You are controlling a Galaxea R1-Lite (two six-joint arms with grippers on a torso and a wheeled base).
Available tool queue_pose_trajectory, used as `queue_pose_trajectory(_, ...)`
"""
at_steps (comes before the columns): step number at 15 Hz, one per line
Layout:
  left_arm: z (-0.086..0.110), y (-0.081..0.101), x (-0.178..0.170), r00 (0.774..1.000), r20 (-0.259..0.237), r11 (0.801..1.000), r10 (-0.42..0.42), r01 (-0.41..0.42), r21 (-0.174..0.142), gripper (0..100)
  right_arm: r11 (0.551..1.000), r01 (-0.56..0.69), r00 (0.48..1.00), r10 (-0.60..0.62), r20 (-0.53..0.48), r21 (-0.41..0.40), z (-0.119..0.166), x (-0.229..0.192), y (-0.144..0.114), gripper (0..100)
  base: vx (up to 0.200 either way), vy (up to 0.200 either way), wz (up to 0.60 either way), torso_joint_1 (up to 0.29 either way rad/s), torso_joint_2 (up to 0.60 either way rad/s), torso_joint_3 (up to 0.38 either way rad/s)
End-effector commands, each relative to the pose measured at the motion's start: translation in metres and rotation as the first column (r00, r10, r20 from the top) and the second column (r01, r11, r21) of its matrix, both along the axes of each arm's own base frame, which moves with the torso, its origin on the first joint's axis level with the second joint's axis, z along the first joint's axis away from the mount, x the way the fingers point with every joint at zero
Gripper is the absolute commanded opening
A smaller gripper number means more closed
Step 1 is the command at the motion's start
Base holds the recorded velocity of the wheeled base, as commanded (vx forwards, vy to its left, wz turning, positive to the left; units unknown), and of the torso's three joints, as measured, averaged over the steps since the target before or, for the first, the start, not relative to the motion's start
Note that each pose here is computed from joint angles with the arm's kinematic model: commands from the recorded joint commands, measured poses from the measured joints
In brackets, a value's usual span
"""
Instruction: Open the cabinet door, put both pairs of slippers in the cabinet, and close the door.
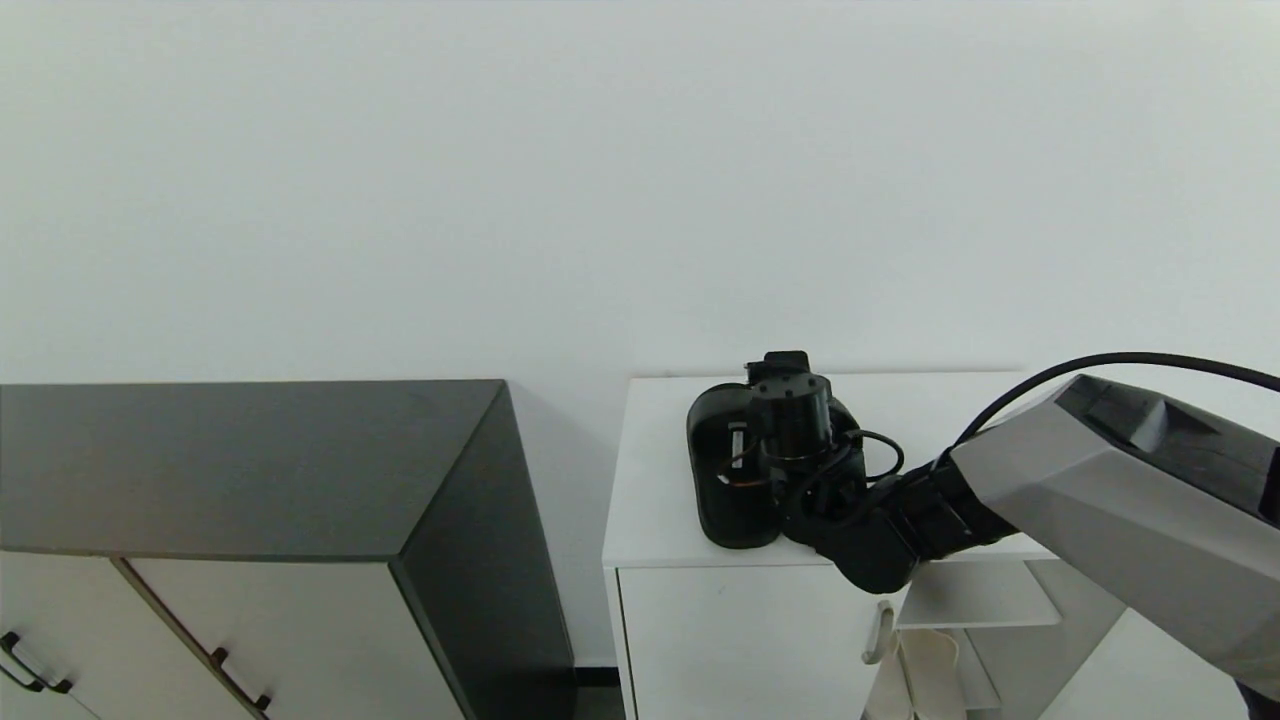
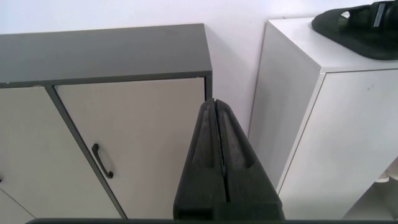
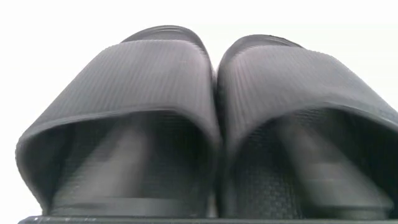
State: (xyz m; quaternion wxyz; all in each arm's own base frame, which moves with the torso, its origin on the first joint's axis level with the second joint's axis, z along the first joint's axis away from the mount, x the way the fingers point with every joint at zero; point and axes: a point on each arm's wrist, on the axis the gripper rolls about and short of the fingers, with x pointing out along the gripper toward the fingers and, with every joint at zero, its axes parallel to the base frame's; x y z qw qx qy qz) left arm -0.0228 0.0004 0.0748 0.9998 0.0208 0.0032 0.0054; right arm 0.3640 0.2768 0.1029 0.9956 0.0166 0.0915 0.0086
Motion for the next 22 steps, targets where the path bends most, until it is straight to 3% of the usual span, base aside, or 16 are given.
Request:
queue_pose_trajectory(1, 0.000, 0.000, 0.000, 1.000, -0.001, 1.000, 0.000, 0.000, 0.000, 0, 1.000, -0.001, 1.000, 0.001, -0.002, -0.013, -0.003, 0.002, 0.001, 0, 0.000, 0.000, 0.00, 0.000, 0.00, 0.000)
queue_pose_trajectory(4, 0.000, 0.000, 0.000, 1.000, -0.001, 1.000, 0.000, 0.000, 0.000, 0, 1.000, 0.000, 1.000, 0.000, 0.010, -0.010, 0.004, 0.000, -0.001, 0, 0.000, 0.000, 0.00, 0.000, 0.00, 0.000)
queue_pose_trajectory(6, 0.000, 0.000, 0.000, 1.000, -0.001, 1.000, 0.000, 0.000, 0.000, 0, 1.000, -0.013, 0.999, 0.012, 0.035, 0.010, 0.025, -0.013, -0.003, 0, 0.000, 0.000, 0.00, 0.000, 0.00, 0.000)
queue_pose_trajectory(9, 0.000, 0.000, 0.000, 1.000, -0.001, 1.000, 0.000, 0.000, 0.000, 0, 0.997, -0.071, 0.997, 0.071, 0.030, 0.007, 0.047, -0.056, -0.008, 0, 0.000, 0.000, 0.00, 0.000, 0.00, 0.000)
queue_pose_trajectory(15, 0.000, 0.000, 0.000, 1.000, -0.001, 1.000, 0.002, -0.002, -0.017, 0, 0.978, -0.209, 0.977, 0.209, -0.034, -0.011, 0.029, -0.121, -0.047, 0, 0.000, 0.000, 0.00, 0.000, 0.00, 0.000)
queue_pose_trajectory(22, 0.000, 0.000, 0.000, 1.000, 0.000, 1.000, 0.000, 0.000, -0.017, 0, 0.970, -0.241, 0.970, 0.240, -0.043, -0.020, 0.025, -0.130, -0.040, 0, 0.000, 0.000, 0.00, 0.000, 0.00, 0.000)
